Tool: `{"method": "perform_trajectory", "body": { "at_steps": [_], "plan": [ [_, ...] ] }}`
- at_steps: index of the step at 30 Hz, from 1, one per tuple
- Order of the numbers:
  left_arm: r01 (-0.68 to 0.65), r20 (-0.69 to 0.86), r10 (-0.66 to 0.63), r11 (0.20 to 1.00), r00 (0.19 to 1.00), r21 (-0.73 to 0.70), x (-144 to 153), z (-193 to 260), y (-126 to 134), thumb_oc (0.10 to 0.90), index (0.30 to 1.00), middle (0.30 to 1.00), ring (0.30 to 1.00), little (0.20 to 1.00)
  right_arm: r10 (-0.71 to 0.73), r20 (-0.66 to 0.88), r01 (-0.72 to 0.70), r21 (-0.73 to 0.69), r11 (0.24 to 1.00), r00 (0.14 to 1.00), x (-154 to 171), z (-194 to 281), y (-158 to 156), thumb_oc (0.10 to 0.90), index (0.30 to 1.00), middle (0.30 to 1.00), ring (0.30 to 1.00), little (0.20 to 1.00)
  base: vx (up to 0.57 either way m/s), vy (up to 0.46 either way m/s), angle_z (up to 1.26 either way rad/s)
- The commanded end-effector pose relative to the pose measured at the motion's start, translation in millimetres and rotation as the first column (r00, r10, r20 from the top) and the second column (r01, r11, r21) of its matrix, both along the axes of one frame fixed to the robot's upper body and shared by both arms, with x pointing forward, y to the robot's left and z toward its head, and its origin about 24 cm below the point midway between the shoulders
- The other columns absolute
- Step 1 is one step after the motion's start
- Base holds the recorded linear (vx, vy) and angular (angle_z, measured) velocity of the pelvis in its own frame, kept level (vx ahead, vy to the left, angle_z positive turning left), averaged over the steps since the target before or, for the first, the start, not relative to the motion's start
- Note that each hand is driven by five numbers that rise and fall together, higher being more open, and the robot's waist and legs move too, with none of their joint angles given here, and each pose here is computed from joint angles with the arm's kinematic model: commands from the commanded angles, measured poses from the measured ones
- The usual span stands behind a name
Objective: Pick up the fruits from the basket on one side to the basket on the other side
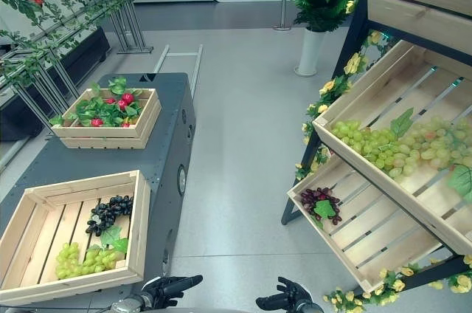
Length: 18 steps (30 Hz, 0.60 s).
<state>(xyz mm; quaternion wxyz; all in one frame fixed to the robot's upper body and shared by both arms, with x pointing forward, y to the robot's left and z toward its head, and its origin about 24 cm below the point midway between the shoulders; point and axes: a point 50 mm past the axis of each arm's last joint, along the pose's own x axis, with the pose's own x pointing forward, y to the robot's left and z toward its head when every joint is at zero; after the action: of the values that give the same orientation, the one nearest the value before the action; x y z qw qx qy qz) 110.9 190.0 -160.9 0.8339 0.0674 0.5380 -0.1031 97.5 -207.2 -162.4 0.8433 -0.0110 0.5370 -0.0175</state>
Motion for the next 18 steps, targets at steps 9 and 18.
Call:
{"method": "perform_trajectory", "body": {
  "at_steps": [9, 18],
  "plan": [
    [-0.143, 0.160, 0.134, 0.989, 0.978, 0.048, 37, 13, 12, 0.800, 0.900, 0.900, 0.900, 0.900, 0.092, 0.066, -0.093, 0.018, 0.995, 0.994, 29, 7, 6, 0.800, 0.900, 0.900, 0.900, 0.900, 0.00, -0.171, 0.05],
    [-0.224, 0.213, 0.215, 0.974, 0.953, 0.017, 49, 20, 16, 0.800, 0.900, 0.900, 0.900, 0.900, 0.079, 0.071, -0.080, 0.008, 0.997, 0.994, 28, 10, -8, 0.800, 0.900, 0.900, 0.900, 0.900, 0.03, -0.060, 0.28]
  ]
}}
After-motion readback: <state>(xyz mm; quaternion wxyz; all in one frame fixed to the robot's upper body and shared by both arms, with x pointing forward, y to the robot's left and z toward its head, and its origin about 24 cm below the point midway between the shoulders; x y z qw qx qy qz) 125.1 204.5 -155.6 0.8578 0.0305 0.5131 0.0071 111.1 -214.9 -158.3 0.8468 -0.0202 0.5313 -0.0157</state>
